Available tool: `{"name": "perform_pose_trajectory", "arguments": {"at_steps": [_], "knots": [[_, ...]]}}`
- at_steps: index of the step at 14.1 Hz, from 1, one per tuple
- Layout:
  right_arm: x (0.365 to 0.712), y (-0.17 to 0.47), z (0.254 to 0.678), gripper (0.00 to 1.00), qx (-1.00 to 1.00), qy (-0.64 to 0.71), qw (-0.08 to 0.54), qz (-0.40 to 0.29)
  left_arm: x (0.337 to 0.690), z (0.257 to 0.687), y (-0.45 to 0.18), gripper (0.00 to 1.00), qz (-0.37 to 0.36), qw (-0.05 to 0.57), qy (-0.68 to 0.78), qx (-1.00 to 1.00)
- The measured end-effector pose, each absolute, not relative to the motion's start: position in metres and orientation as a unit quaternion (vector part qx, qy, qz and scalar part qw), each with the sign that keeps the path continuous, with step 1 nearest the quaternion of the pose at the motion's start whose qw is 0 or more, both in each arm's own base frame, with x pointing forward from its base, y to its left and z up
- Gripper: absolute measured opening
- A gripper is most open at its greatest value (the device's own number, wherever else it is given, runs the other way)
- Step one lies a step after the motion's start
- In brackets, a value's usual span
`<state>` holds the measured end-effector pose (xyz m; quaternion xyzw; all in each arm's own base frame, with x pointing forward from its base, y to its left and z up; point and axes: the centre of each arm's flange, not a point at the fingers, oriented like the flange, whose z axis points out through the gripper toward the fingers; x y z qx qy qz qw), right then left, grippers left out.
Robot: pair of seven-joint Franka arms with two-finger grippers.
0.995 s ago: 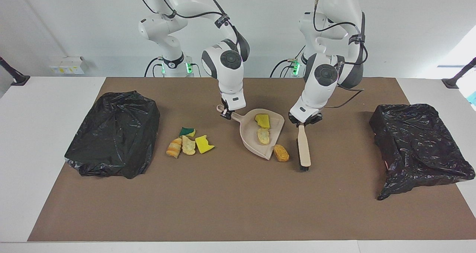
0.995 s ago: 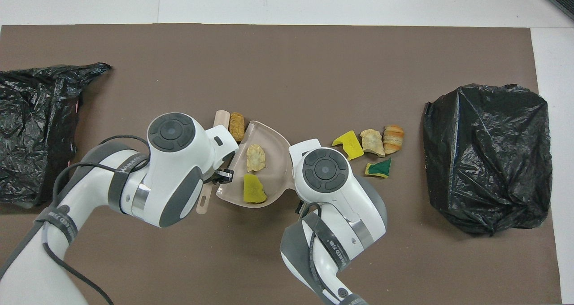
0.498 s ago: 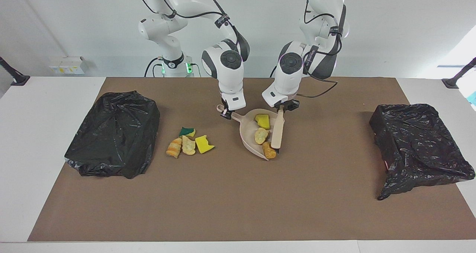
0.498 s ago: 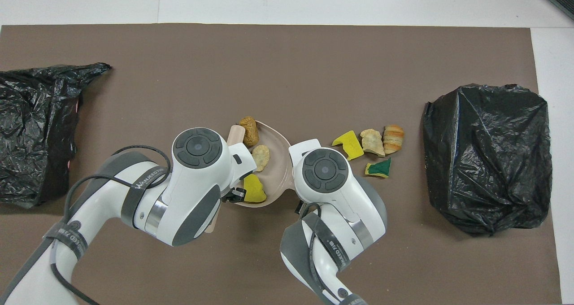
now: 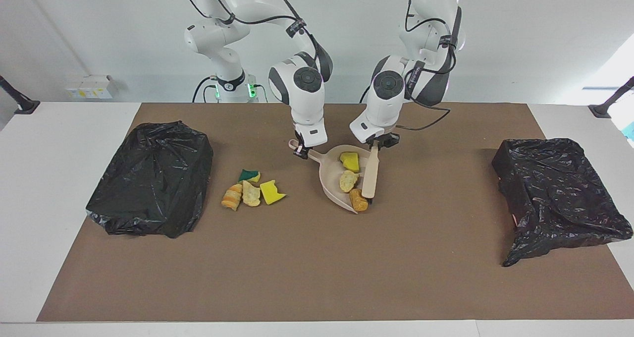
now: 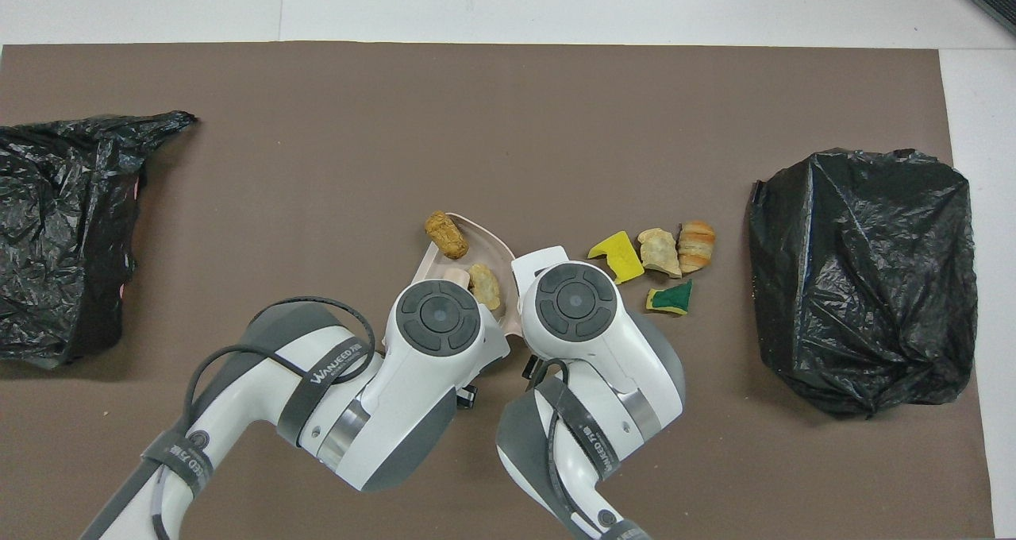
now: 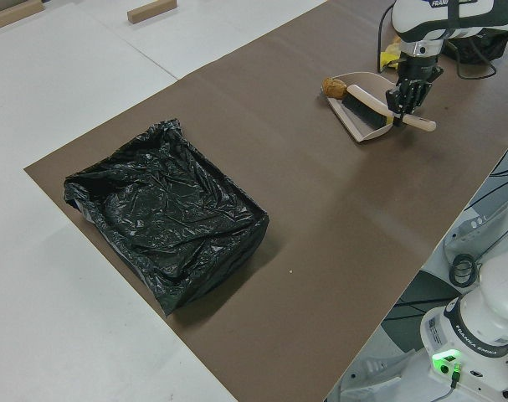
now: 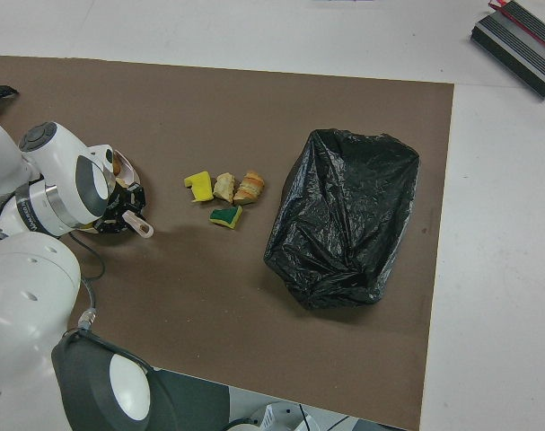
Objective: Sweep and dump trash in bin
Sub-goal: 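Sweep the bread and sponge pieces into the dustpan with the left gripper, then lift the loaded dustpan with the right gripper toward the black bag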
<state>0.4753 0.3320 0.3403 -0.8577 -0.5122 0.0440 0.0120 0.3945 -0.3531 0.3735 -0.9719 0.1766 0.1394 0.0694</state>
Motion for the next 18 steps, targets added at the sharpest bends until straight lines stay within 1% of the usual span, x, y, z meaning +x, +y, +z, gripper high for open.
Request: {"name": "perform_pose_trajectory", "arguments": {"at_steps": [2, 7, 9, 11, 13, 16, 18], "knots": [[0.475, 0.332, 0.34, 0.32, -0.858, -0.512, 0.012, 0.044, 0.402, 0.378, -0.344, 0.26, 0.133, 0.074, 0.169, -0.974], [0.475, 0.332, 0.34, 0.32, -0.858, -0.512, 0.012, 0.044, 0.458, 0.415, -0.284, 0.26, 0.101, 0.082, 0.115, -0.985], [0.475, 0.332, 0.34, 0.32, -0.858, -0.512, 0.012, 0.044, 0.474, 0.419, -0.261, 0.26, 0.095, 0.079, 0.086, -0.989], [0.475, 0.332, 0.34, 0.32, -0.858, -0.512, 0.012, 0.044, 0.492, 0.418, -0.232, 0.26, 0.09, 0.075, 0.042, -0.992], [0.475, 0.332, 0.34, 0.32, -0.86, -0.508, 0.012, 0.044, 0.503, 0.412, -0.207, 0.26, 0.089, 0.073, 0.006, -0.993], [0.477, 0.332, 0.343, 0.32, -0.867, -0.497, 0.012, 0.039, 0.505, 0.395, -0.188, 0.26, 0.09, 0.066, -0.026, -0.993], [0.488, 0.322, 0.355, 0.32, -0.874, -0.485, 0.013, 0.014, 0.505, 0.388, -0.185, 0.26, 0.086, 0.049, -0.044, -0.994]]}}
